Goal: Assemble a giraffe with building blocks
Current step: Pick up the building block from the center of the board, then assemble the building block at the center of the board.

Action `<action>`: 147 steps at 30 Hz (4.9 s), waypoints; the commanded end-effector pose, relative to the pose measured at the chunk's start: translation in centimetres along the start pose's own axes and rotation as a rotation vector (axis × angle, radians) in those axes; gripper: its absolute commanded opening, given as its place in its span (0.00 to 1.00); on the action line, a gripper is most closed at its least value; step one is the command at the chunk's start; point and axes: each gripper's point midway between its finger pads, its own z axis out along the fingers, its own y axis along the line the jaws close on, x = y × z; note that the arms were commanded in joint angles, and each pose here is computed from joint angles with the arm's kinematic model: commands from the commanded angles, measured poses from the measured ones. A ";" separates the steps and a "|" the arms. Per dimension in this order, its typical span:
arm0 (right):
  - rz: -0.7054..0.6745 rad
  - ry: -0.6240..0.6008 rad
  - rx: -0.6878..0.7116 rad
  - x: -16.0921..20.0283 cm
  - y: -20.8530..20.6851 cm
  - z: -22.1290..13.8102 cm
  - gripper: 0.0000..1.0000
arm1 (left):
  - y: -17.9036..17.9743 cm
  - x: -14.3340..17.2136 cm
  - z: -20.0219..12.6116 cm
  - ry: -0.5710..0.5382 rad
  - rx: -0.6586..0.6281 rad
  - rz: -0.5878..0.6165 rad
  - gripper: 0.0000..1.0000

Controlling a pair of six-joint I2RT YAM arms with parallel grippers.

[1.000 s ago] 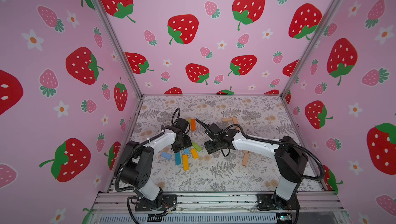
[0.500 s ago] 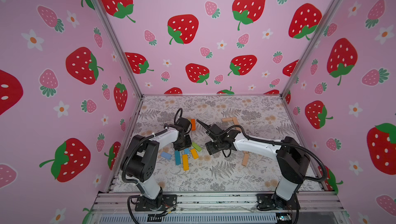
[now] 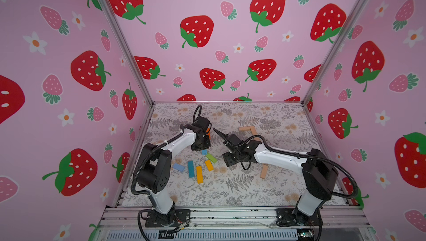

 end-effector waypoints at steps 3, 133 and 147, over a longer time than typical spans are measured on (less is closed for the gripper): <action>0.030 -0.030 0.024 -0.2 -1.1 -1.2 0.70 | -3.6 -0.1 0.5 0.010 -0.003 0.076 0.00; 0.065 -0.005 0.047 0.1 -2.0 -0.5 0.68 | -0.4 -1.3 6.2 0.184 -0.149 0.107 0.30; 0.065 -0.006 0.046 0.0 -1.9 -0.5 0.68 | 0.0 -1.5 6.0 0.179 -0.152 0.094 0.38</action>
